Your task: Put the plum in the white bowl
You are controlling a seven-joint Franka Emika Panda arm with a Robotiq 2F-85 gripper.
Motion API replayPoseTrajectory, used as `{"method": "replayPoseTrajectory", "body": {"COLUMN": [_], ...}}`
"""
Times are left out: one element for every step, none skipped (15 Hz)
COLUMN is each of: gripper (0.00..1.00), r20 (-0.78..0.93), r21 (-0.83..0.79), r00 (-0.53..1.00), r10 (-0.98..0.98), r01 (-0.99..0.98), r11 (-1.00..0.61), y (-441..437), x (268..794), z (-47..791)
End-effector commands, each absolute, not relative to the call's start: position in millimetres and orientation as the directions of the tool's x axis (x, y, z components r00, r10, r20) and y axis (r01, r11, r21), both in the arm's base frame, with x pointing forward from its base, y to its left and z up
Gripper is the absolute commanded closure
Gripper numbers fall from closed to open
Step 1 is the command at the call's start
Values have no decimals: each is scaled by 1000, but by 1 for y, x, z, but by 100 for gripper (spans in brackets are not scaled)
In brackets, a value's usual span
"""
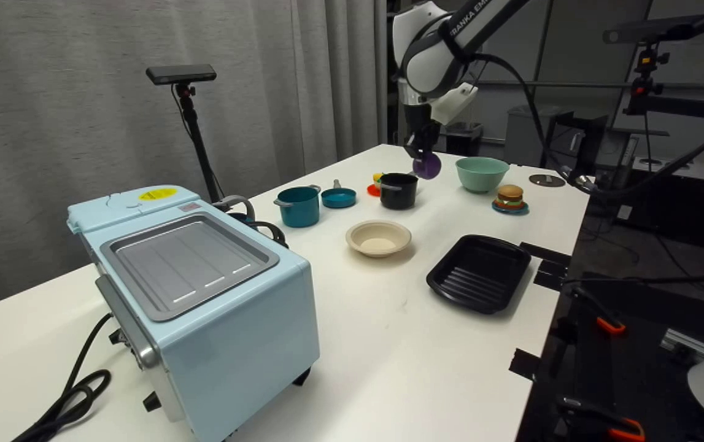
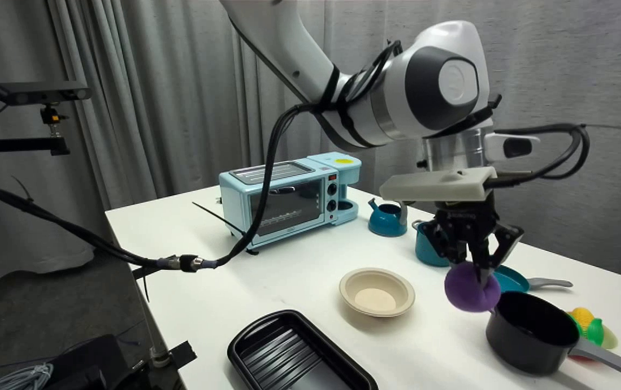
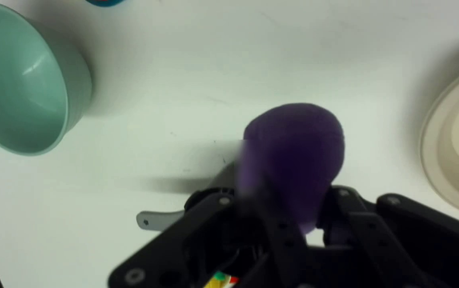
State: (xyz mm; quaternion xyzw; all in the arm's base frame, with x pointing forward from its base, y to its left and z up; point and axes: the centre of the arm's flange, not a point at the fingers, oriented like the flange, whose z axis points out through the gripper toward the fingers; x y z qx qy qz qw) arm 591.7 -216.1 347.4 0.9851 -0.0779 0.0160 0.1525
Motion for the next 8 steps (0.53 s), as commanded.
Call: {"method": "replayPoseTrajectory", "body": {"gripper": [94,94,94,94,94,94,94,94], "r20": [198,233,268,293,313,330,339,344], "r21": [189,157,125,95,66,39,12,-17], "r00": [968,960,950,943,936,931,929,927], "r10": [-153,-155,-159,-160,-159,-154,-151,-146], "r01": [-191,-195,-198,-195,-188,-177,-165,-149], "r11": [-963,-968,-972,-976,-980,-983,-986,-989], "y": [-200,-195,-190,-186,-182,-179,-177,-175], "x": [601,604,608,610,612,614,616,617], "z": [395,405,413,418,422,425,425,424]}}
